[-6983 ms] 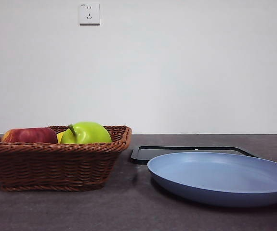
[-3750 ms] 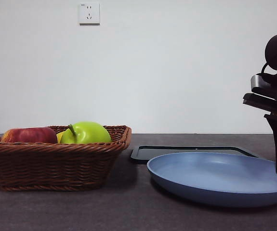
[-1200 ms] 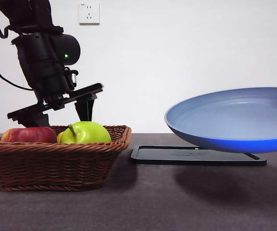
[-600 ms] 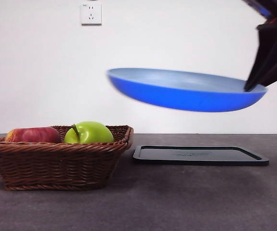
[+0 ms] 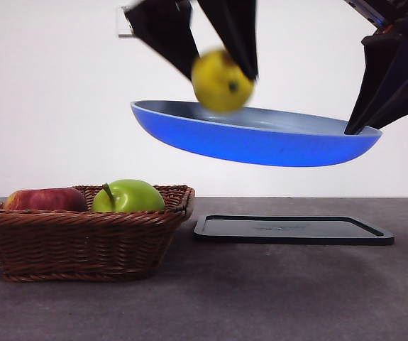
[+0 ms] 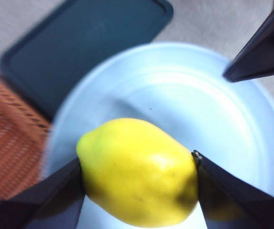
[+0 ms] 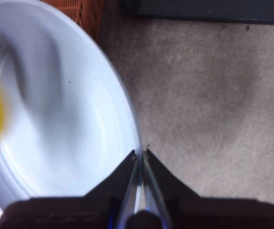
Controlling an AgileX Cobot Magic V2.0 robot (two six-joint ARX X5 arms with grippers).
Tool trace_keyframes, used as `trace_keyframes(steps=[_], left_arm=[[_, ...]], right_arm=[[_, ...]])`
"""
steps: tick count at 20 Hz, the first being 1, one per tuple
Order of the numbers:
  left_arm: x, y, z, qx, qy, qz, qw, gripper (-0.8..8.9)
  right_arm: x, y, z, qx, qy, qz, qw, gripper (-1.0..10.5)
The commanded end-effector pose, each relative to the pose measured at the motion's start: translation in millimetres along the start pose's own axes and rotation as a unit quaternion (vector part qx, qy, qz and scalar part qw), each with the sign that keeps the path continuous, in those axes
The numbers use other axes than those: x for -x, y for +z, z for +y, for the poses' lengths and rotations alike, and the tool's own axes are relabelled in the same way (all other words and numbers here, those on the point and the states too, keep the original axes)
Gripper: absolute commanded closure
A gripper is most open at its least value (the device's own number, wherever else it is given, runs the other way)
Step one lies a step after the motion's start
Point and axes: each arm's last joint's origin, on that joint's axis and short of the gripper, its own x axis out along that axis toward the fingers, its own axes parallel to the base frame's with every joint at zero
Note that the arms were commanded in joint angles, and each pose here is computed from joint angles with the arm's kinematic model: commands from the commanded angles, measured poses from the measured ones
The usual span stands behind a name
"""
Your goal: Take the lemon from the basket,put the lemon in the plate,hand out the plate
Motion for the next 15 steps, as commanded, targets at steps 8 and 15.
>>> trace_keyframes(steps=[8, 15], left_arm=[[-32.0, -1.9, -28.5, -0.022, -0.021, 0.039, 0.999, 4.80], [-29.4, -2.2, -29.4, -0.006, -0.044, 0.041, 0.998, 4.24]], right_arm=[[0.6, 4.3, 2.3, 0.001, 0.003, -0.004, 1.000, 9.4], [0.1, 3.8, 1.6, -0.008, 0.001, 0.000, 1.000, 9.4]])
